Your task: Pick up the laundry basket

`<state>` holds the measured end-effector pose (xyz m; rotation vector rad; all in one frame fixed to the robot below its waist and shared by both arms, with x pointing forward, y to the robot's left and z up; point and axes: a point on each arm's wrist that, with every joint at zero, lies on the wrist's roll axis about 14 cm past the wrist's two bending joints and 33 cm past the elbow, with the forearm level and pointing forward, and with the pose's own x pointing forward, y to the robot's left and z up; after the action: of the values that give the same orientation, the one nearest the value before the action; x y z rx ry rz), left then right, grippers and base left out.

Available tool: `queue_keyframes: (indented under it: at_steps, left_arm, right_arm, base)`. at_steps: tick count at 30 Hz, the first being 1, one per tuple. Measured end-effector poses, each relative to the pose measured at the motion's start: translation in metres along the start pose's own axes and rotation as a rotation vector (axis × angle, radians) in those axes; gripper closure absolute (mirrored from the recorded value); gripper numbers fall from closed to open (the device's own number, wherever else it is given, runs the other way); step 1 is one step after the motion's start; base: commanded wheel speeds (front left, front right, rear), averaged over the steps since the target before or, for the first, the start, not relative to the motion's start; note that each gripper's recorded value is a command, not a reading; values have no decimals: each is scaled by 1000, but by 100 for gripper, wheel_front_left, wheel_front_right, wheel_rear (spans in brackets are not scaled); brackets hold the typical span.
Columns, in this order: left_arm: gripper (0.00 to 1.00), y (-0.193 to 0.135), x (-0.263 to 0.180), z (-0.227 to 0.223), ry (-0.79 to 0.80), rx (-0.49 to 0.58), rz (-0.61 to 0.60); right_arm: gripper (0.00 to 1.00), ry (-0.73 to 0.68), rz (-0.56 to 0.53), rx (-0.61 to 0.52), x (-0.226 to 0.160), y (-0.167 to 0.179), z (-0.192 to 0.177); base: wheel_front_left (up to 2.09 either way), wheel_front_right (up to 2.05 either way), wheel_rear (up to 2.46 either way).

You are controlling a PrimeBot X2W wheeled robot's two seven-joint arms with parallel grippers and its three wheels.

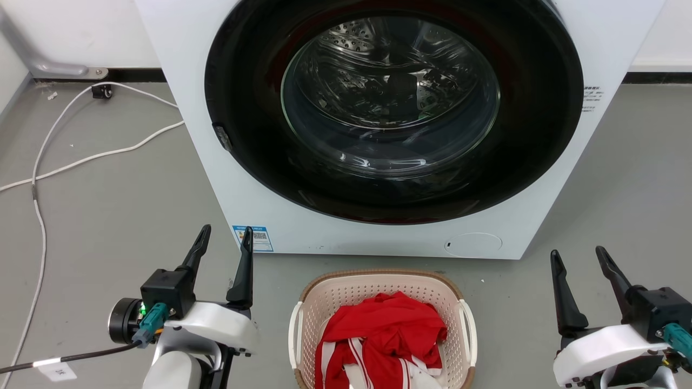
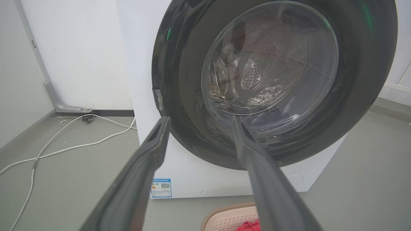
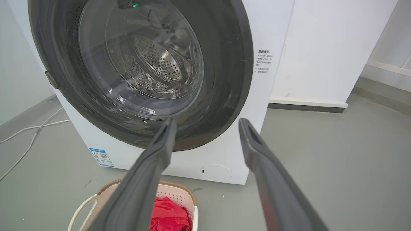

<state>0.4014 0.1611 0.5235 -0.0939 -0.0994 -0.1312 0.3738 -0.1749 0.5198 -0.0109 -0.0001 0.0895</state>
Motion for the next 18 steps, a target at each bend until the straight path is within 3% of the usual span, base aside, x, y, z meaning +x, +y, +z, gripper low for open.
queue_keyframes:
  at_steps: [18]
  left_arm:
    - [0, -3, 1, -1, -11, 82, -15]
  right_arm:
    - [0, 5, 4, -101, 0, 0, -6]
  base:
    - [0, 0, 0]
